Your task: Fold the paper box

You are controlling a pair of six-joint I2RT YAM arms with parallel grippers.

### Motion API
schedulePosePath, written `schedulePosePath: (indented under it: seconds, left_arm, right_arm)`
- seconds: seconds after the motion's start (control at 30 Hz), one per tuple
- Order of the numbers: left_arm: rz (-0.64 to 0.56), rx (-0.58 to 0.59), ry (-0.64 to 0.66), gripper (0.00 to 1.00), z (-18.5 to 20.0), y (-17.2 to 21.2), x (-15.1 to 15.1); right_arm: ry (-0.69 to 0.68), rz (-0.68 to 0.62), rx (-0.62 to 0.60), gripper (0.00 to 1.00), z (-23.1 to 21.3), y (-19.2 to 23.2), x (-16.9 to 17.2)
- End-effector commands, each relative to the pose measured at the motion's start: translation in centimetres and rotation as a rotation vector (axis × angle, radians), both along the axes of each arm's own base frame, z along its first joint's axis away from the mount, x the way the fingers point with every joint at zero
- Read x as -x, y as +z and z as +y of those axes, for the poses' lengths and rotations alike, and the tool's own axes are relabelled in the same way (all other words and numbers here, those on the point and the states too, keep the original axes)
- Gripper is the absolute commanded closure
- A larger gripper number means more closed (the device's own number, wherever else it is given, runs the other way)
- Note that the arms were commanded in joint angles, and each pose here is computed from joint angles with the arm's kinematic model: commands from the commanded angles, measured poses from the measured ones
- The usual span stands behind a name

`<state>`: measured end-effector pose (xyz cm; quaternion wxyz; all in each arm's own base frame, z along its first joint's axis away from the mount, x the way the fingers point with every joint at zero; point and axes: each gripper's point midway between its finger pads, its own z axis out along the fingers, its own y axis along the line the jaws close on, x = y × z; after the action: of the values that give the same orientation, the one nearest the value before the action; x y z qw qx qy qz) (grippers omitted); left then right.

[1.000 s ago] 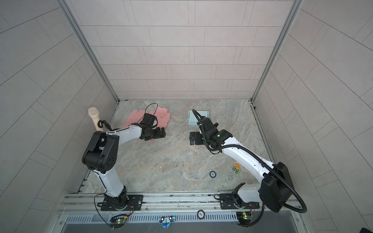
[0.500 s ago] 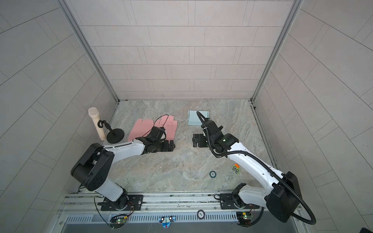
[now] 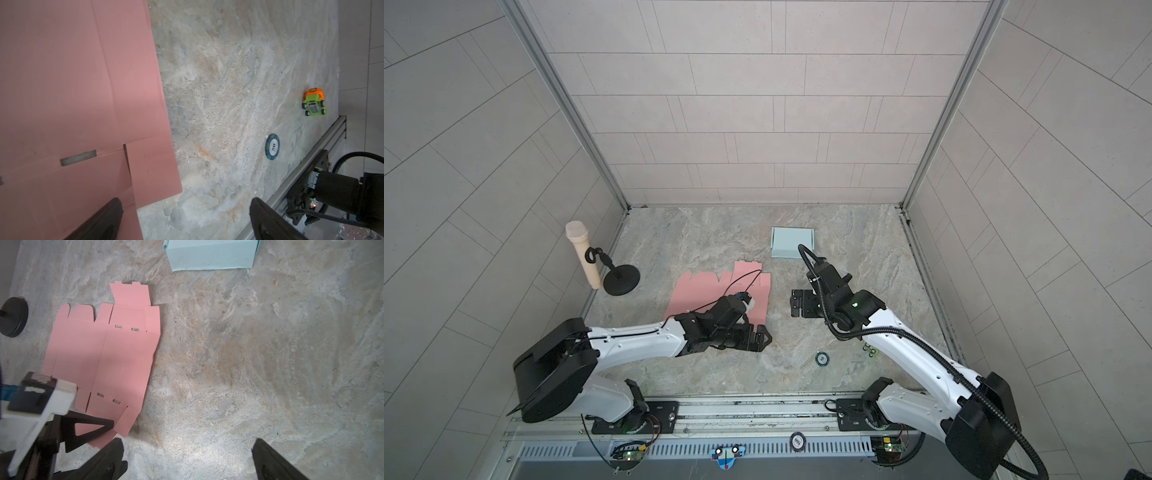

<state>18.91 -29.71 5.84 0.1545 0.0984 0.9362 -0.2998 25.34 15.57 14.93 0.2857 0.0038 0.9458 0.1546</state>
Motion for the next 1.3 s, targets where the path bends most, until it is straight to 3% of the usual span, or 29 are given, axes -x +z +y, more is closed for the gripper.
schedulePosePath:
  seconds: [0.0, 0.23, 0.5, 0.9, 1.27]
  left_arm:
    - [-0.031, -0.006, -0.002, 0.0, 0.5, 2.5, -0.2]
    - [-0.052, -0.002, 0.085, 0.0, 4.5, 3.8, -4.1]
    - [-0.023, -0.067, 0.158, 0.0, 8.1, 1.2, -7.7]
    - [0.058, -0.075, 0.126, 0.0, 7.2, -3.1, -4.4]
    - [0.087, -0.017, 0.071, 0.0, 2.8, -3.8, -0.2]
  right_arm:
    - [-0.035, 0.018, -0.007, 0.01, -0.6, -0.8, 0.6]
    - [-0.038, 0.052, -0.048, 0.02, 0.3, -3.0, 0.9]
    - [-0.002, 0.077, -0.091, 0.03, 3.2, -4.6, 0.4]
    - [0.032, 0.101, -0.121, 0.06, 6.5, -6.4, -0.2]
    - [0.02, 0.102, -0.094, 0.07, 6.3, -7.0, -0.3]
